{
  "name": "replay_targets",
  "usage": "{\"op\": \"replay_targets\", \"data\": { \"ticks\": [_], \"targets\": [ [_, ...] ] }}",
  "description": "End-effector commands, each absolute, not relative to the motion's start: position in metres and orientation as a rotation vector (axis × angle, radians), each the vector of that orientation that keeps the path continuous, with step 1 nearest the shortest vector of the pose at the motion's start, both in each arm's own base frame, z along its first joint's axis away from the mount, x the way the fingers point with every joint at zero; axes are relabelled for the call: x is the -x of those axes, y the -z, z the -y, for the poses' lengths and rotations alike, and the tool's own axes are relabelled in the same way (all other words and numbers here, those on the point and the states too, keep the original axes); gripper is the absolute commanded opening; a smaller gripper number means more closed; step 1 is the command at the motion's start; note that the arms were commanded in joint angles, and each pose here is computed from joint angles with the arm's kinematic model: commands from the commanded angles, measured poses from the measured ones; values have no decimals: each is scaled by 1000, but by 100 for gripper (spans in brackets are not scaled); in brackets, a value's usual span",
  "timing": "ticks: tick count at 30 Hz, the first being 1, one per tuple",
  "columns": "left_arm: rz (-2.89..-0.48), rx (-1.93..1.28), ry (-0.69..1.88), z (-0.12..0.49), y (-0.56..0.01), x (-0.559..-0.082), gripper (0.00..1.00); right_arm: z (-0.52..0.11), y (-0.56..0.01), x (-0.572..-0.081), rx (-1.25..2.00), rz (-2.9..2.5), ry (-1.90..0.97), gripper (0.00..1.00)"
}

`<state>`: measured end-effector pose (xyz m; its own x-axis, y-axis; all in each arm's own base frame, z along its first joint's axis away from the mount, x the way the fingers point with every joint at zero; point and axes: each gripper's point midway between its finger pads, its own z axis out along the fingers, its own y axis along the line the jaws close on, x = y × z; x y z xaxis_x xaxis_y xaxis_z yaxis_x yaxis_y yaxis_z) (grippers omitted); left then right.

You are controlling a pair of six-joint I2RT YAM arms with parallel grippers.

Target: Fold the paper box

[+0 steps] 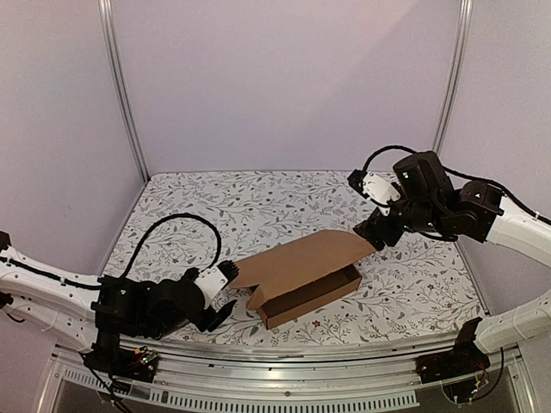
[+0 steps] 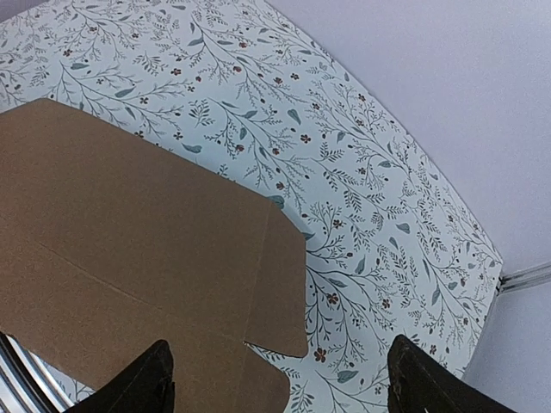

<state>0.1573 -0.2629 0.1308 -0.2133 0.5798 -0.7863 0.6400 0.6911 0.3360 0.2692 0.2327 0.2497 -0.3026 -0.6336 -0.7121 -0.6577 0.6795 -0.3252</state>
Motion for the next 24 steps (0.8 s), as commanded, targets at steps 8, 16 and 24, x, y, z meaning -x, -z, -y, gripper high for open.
{"op": "replay_targets", "data": {
  "ticks": [8, 16, 24],
  "targets": [
    [-1715, -1068, 77, 294, -167, -149, 53, -226, -260, -261, 918, -1990, -109, 84],
    [-1729, -1106, 127, 296, -164, -141, 36, -229, -260, -261, 916, -1994, -125, 84],
    [-1740, -1127, 117, 295, -155, -140, 29, -226, -266, -259, 900, -1985, -135, 85]
  ]
}}
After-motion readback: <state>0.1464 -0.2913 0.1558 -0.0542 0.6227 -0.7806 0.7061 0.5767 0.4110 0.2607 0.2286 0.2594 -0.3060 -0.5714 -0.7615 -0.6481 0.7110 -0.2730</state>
